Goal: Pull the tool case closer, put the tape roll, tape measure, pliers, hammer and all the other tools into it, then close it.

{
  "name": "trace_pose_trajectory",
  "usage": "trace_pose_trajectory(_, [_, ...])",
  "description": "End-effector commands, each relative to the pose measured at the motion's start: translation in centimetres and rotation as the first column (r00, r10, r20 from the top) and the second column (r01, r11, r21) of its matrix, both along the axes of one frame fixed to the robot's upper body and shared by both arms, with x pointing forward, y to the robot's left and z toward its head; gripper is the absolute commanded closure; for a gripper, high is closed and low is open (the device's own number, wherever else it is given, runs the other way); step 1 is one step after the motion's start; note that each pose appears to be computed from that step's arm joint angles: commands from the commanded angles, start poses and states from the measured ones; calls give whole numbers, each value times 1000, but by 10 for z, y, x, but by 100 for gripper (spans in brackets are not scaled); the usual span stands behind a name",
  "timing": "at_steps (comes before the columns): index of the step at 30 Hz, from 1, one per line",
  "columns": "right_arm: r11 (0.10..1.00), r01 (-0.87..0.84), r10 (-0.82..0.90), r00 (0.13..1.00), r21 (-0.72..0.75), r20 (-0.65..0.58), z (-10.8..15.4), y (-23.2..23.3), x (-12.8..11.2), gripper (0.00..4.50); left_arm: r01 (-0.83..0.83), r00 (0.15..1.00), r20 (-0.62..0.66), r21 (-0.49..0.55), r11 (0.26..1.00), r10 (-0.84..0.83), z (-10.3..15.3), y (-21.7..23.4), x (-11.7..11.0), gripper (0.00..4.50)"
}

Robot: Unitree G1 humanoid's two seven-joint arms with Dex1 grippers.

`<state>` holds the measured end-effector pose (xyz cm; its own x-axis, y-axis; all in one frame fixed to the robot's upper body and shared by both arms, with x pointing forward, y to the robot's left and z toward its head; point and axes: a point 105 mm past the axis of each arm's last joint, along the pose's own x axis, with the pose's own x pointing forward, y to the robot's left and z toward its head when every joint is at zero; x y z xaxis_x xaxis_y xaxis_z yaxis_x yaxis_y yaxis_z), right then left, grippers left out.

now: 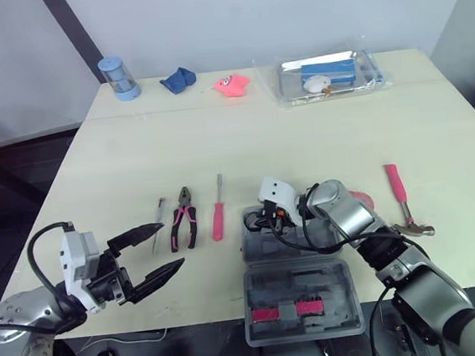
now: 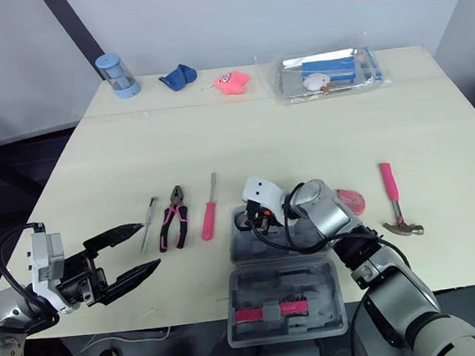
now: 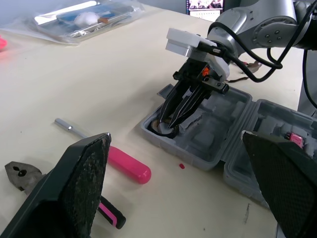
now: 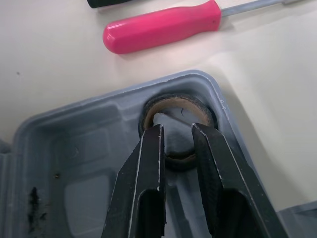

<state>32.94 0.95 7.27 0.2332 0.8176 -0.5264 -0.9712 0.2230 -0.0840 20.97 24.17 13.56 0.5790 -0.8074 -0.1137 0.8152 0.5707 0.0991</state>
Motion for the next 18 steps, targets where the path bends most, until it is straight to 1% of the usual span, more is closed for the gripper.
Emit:
trace_pose_trajectory(1, [990,-22,14,998,136,61,38,3,-2,357,-14,1000,16,11,1000,14,5,4,-1,0])
trace_pose_trajectory(5, [975,-13,-7,996,221,90,58,-8,-6,357,-48,999,20,-7,999,48,5,8,-1,0])
trace_pose_trajectory(8, [928,28,-93,983,372,156,84,-41,-10,357,-124,992,14,-33,992,125,4,20,0,0])
trace_pose_trajectory(10, [893,75,-165,972,443,169,94,-64,-12,357,-173,985,11,-50,984,174,2,26,1,0])
trace_pose_trajectory(12, [875,129,-225,962,466,157,93,-90,-16,357,-220,975,4,-55,974,221,-2,33,1,0])
trace_pose_trajectory(14, [875,190,-290,943,446,166,86,-120,-21,357,-265,964,-5,-61,962,265,-6,41,0,0])
trace_pose_trajectory(16, [871,225,-327,929,437,174,83,-135,-24,357,-284,959,-9,-60,957,284,-8,45,-1,0])
trace_pose_trajectory(18, [842,318,-422,891,437,166,77,-170,-31,357,-328,945,-25,-60,943,327,-13,54,-5,0])
